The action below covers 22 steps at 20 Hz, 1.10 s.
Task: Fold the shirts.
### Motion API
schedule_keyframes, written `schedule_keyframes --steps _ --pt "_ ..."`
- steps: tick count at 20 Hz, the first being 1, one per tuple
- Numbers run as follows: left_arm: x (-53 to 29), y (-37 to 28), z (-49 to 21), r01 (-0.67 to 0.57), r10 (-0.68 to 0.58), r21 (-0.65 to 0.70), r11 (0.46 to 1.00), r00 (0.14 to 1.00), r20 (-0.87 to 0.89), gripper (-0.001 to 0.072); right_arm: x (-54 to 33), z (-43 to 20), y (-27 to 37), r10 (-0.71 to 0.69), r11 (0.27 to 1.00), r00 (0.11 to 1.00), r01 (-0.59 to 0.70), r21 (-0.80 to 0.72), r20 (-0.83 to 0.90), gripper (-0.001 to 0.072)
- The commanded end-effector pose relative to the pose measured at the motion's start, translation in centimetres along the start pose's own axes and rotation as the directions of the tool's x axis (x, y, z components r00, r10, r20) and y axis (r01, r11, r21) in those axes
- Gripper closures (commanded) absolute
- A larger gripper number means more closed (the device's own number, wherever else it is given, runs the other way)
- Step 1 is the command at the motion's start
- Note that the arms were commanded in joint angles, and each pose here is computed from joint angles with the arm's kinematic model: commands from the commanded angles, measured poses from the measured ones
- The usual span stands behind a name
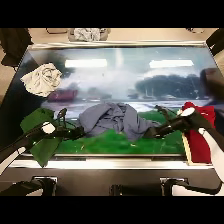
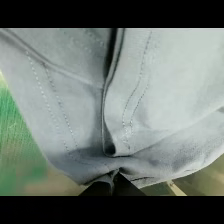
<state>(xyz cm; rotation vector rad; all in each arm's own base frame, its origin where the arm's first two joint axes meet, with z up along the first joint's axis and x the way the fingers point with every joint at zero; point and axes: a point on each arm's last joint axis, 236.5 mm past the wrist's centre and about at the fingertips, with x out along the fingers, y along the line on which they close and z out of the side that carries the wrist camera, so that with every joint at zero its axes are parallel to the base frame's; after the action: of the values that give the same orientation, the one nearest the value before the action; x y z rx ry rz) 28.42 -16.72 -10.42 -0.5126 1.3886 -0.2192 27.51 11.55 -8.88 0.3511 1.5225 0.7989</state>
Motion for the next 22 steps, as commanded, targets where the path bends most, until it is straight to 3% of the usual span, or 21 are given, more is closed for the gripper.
schedule_keyframes --steps 1,3,4,5,6,9,11,13,15,18,20,22 --pt "0.0 -0.1 -0.3 0.003 -0.002 0.020 1.000 1.000 -0.012 0.0678 2.9 3.1 0.5 -0.081 0.996 0.992 0.077 0.046 0.094 0.0012" --pt "0.0 -0.1 -0.3 0.003 -0.002 0.023 1.000 1.000 -0.012 0.0678 4.2 4.0 1.2 -0.116 0.991 0.987 0.107 0.083 0.112 0.0070" --pt "-0.1 -0.1 -0.2 0.002 -0.002 0.023 1.000 1.000 -0.011 0.0678 4.8 4.2 1.8 -0.122 0.990 0.986 0.113 0.089 0.111 0.0249" --pt "-0.1 -0.1 -0.2 0.002 -0.002 0.028 1.000 1.000 -0.010 0.0678 5.4 4.2 2.5 -0.120 0.990 0.987 0.111 0.085 0.104 0.0581" --pt "-0.3 -0.2 0.0 0.005 -0.005 0.047 0.999 1.000 -0.006 0.0678 5.6 4.2 3.1 -0.111 0.992 0.989 0.104 0.072 0.099 0.0674" --pt "-3.5 -1.7 2.7 0.032 -0.040 0.143 0.989 0.998 0.051 0.0682 2.5 5.5 5.5 -0.095 0.990 0.986 0.107 -0.087 0.136 0.0675" --pt "-8.5 -3.3 6.1 0.010 -0.050 0.228 0.974 0.984 0.169 0.0682 -3.4 8.4 7.5 -0.129 0.967 0.951 0.184 -0.176 0.282 0.0675" --pt "-16.4 -5.8 9.8 -0.035 -0.078 0.310 0.950 0.936 0.344 0.0682 -12.6 11.4 11.2 -0.144 0.912 0.852 0.311 -0.266 0.503 0.0675" --pt "-27.3 -8.9 12.5 -0.079 -0.145 0.360 0.930 0.819 0.555 0.0682 -24.5 12.4 15.6 -0.171 0.823 0.658 0.505 -0.260 0.733 0.0675" --pt "-45.5 -12.1 12.1 -0.161 -0.223 0.345 0.924 0.506 0.833 0.0682 -41.8 7.3 21.9 -0.274 0.577 0.224 0.816 -0.026 0.935 0.0676" --pt "-53.3 -11.9 9.6 -0.219 -0.196 0.275 0.936 0.325 0.925 0.0682 -48.7 1.8 24.8 -0.349 0.420 -0.035 0.887 0.190 0.936 0.0676" --pt "-57.9 -11.2 7.1 -0.255 -0.149 0.197 0.947 0.196 0.969 0.0682 -52.4 -2.5 26.3 -0.395 0.361 -0.204 0.862 0.355 0.896 0.0676"
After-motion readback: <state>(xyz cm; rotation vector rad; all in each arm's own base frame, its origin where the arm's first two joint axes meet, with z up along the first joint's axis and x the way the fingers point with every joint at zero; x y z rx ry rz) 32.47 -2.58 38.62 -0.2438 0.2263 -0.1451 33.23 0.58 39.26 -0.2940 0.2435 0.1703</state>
